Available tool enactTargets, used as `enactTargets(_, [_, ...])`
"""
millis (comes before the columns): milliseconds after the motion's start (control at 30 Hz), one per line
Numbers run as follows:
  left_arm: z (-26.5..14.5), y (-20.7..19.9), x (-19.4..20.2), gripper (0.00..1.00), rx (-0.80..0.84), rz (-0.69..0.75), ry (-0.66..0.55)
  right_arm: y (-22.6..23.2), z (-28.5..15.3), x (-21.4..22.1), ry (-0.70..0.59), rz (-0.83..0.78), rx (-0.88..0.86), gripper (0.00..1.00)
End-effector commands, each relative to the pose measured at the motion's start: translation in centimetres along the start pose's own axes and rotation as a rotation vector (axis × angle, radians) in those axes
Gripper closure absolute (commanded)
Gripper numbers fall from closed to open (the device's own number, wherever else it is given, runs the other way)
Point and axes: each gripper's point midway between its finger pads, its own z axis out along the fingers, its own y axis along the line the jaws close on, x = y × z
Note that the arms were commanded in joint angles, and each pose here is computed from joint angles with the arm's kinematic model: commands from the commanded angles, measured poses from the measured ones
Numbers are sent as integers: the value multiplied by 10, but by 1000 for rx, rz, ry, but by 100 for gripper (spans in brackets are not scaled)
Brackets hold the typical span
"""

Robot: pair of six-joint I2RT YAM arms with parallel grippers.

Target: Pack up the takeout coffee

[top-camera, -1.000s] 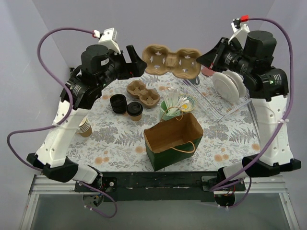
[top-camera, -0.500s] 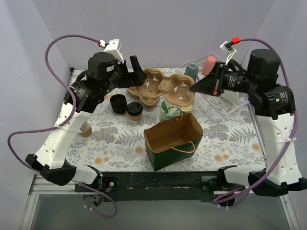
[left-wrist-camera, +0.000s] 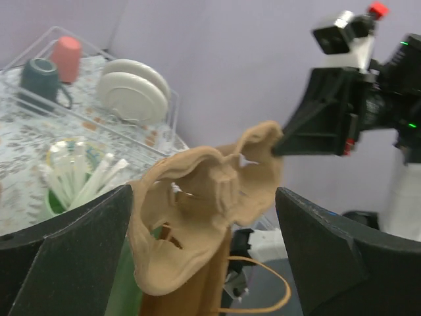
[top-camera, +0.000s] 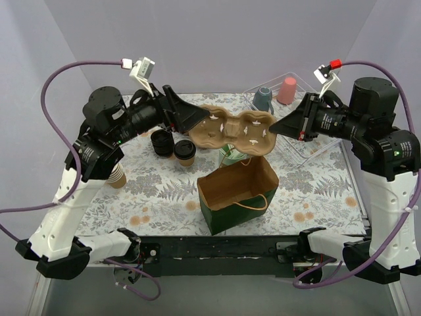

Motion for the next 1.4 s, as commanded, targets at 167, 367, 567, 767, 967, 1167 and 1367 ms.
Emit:
enactTargets(167, [-27,-29,5,11,102,-56,30,11,-9,4,15,-38,-31,99])
enactTargets(367, [-29,18,-11,9,-179,-79,-69,27,-17,24,127,-38,-126,99])
enactTargets(567, [-31,24,-11,9,-188,-128,-131,-2,-18,61,221,29,-27,99])
enactTargets(767, [-26,61,35,17,-315,-175,-7,-17,-20,75,228,4,22,99])
enactTargets(967, [-30,80,75,21,-380,-227,118,-35,-17,89,255,29,78,99])
enactTargets(1167, [-41,76,106,30,-358,-320,204,-41,-16,92,259,26,100,99])
enactTargets(1367, [-51,59,146,38,-236,-390,348,-51,-13,106,301,61,110,99])
